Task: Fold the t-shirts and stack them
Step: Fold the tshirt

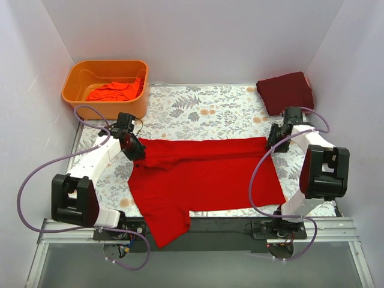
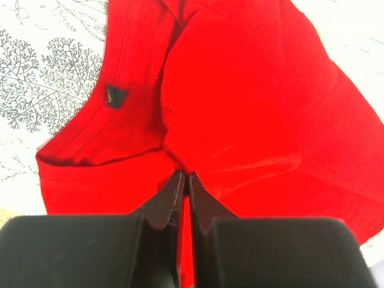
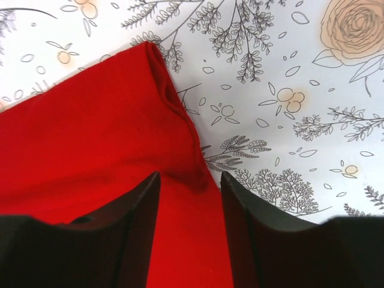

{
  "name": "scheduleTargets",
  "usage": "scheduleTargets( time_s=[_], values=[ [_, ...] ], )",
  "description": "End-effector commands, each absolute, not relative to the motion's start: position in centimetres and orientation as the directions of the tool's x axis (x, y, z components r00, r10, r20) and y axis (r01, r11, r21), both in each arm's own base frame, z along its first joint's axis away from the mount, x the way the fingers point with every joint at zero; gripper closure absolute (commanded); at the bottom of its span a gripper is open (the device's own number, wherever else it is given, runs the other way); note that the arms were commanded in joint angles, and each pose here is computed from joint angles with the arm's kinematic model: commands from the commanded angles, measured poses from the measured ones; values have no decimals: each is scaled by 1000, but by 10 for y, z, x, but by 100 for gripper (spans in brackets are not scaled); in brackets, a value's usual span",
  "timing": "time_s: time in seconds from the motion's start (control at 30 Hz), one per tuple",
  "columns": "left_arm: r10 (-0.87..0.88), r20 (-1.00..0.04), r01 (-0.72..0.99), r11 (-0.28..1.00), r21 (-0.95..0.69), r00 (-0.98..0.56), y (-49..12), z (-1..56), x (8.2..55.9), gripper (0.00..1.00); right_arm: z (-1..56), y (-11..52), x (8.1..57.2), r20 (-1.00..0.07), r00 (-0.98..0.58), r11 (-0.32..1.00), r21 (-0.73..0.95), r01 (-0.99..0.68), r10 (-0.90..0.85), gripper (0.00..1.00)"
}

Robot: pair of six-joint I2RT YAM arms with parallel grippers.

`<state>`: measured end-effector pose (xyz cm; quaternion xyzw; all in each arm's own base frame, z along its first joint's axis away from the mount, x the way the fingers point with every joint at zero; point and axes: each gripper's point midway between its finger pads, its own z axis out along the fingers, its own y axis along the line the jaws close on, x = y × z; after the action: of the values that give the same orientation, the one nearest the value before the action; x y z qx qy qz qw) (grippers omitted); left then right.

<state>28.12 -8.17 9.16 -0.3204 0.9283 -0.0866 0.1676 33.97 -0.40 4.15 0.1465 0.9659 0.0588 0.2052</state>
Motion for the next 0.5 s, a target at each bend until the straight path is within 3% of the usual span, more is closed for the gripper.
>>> scheduleTargets(
  time_s=[0.0, 0.27, 0.37, 0.47],
  values=[
    [-634, -246, -573, 770, -281, -733, -81, 99, 269, 99, 62, -6, 342, -438, -842, 949, 178, 261, 314, 48],
    [-637, -176, -577, 761, -296, -750, -90, 85, 250, 98, 100, 18, 348, -555, -788, 963, 187, 194, 266, 41],
    [-635, -143, -575, 757, -311, -759, -102, 76, 245, 98, 129, 100, 350, -656, -749, 961, 258, -102, 97, 40],
    [-634, -132, -569, 753, -331, -762, -113, 75, 247, 97, 139, 178, 335, -690, -722, 866, 329, -377, -52, 41]
  ],
)
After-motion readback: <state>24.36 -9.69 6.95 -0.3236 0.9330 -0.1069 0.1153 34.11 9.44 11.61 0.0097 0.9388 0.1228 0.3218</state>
